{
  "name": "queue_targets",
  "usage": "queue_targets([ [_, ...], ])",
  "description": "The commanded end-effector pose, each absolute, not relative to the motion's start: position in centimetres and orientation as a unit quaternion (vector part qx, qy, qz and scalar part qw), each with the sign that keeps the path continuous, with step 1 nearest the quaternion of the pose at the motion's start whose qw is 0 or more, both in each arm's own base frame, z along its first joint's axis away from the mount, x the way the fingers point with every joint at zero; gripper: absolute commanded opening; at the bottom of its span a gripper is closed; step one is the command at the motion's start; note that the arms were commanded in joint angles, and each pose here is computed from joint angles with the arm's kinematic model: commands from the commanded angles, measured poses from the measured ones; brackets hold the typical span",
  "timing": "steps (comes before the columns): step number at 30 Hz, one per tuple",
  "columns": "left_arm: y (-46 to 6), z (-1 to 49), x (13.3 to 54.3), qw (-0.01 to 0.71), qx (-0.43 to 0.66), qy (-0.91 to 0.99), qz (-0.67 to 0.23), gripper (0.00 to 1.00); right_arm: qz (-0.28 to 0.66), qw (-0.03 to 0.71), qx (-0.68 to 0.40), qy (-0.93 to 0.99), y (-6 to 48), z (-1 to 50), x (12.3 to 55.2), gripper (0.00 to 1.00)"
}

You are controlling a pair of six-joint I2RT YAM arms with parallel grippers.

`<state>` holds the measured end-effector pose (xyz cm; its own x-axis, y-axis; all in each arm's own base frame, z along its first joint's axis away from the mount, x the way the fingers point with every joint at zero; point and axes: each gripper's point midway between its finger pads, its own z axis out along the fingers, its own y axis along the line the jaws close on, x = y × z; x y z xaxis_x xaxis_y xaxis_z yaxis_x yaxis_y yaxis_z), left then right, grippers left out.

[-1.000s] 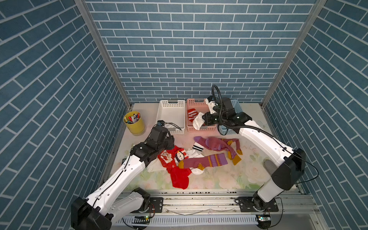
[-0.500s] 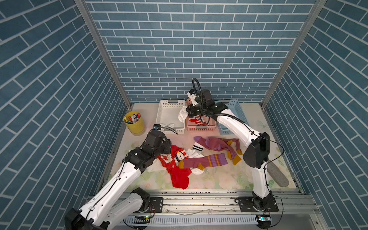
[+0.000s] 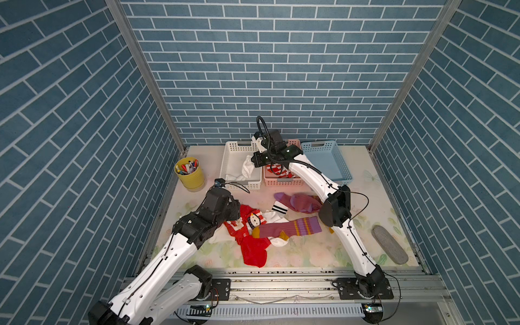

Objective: Sort the socks into the basket by color
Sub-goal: Place the sock in the bin.

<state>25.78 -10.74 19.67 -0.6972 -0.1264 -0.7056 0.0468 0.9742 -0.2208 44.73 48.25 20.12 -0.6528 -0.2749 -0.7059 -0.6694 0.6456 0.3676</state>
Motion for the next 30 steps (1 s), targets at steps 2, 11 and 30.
queue_targets([
  [2, -10.4, 19.4, 25.3, 0.383, -0.022, 0.918, -0.103, 0.63, 0.333, 0.299, -0.290, 0.846, 49.3, 19.6, 44.2, 0.13],
  [11, -10.9, 19.6, 25.2, 0.387, -0.017, 0.914, -0.121, 0.65, 0.317, 0.312, -0.292, 0.847, 48.5, 20.9, 44.2, 0.30],
  [30, -14.2, 19.0, 25.8, 0.373, 0.015, 0.912, -0.168, 0.67, 0.238, 0.341, -0.263, 0.871, 39.7, 24.4, 40.6, 0.41],
])
